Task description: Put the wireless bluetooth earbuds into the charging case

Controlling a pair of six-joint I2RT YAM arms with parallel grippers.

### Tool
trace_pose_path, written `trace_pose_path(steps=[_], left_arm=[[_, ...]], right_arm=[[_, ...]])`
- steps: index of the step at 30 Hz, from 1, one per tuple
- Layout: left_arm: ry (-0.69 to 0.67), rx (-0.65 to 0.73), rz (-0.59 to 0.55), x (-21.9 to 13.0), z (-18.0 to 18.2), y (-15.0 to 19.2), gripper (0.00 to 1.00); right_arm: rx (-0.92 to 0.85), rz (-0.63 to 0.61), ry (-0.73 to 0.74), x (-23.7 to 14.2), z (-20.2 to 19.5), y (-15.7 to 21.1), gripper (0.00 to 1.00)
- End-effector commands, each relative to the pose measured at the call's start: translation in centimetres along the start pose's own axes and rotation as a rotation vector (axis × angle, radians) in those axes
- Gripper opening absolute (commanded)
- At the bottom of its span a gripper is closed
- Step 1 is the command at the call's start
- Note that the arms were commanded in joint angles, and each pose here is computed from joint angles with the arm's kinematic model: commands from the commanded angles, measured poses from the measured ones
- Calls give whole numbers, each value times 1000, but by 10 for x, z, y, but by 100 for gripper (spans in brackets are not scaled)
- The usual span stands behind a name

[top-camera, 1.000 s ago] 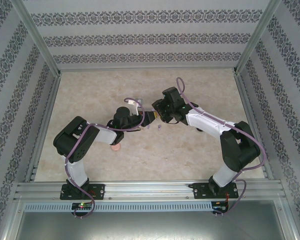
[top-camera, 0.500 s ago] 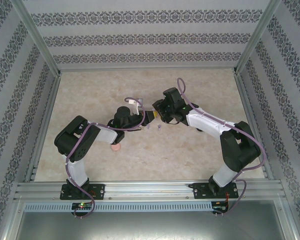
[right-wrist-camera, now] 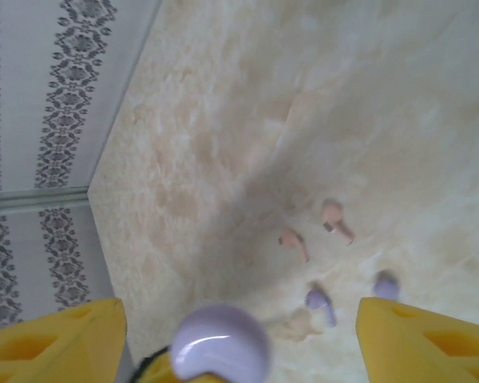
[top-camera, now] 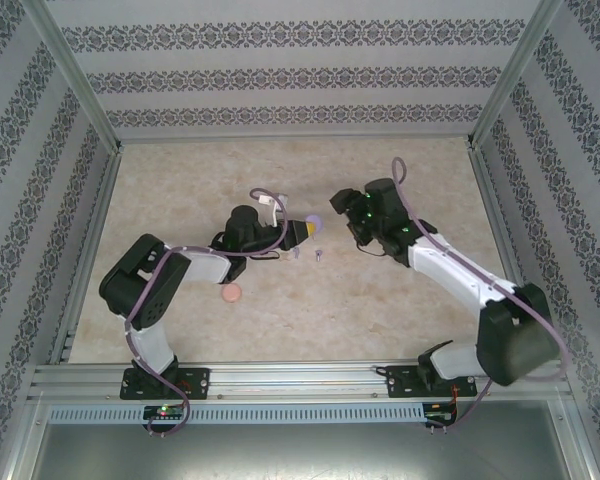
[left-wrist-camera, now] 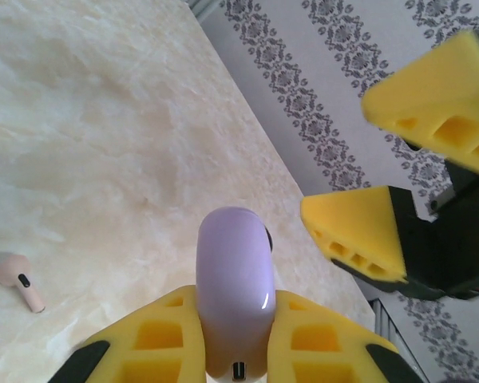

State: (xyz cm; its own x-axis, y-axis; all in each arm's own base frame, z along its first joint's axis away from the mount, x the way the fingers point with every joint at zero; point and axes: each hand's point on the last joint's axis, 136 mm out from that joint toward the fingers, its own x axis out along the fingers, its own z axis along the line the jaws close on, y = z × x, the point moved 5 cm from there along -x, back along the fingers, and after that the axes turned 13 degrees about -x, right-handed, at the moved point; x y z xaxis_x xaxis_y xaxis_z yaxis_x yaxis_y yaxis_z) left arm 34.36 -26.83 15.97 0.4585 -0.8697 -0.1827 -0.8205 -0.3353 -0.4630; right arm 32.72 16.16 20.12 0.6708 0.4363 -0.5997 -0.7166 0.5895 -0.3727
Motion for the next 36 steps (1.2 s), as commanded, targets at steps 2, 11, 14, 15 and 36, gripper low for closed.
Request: trace_pose_path(steps=[2,11,14,15,36], left_arm=[[56,90,115,-11,-31,-9,0],[124,110,258,-15,-50,-6,0],[141,104,271,-14,-54,-7,0],[140,105,271,-14,-55,-7,0],[167,137,246,-23,-76,-14,0]], right_arm=[[-329,11,-100,-15,-6,2,76],[-627,61,-306,-39,3,24,74],[-646,80,-338,-37,7,28,73],[-649,83,-347,-36,9,29,72],[-513,118,-190,6,-41,27,58]])
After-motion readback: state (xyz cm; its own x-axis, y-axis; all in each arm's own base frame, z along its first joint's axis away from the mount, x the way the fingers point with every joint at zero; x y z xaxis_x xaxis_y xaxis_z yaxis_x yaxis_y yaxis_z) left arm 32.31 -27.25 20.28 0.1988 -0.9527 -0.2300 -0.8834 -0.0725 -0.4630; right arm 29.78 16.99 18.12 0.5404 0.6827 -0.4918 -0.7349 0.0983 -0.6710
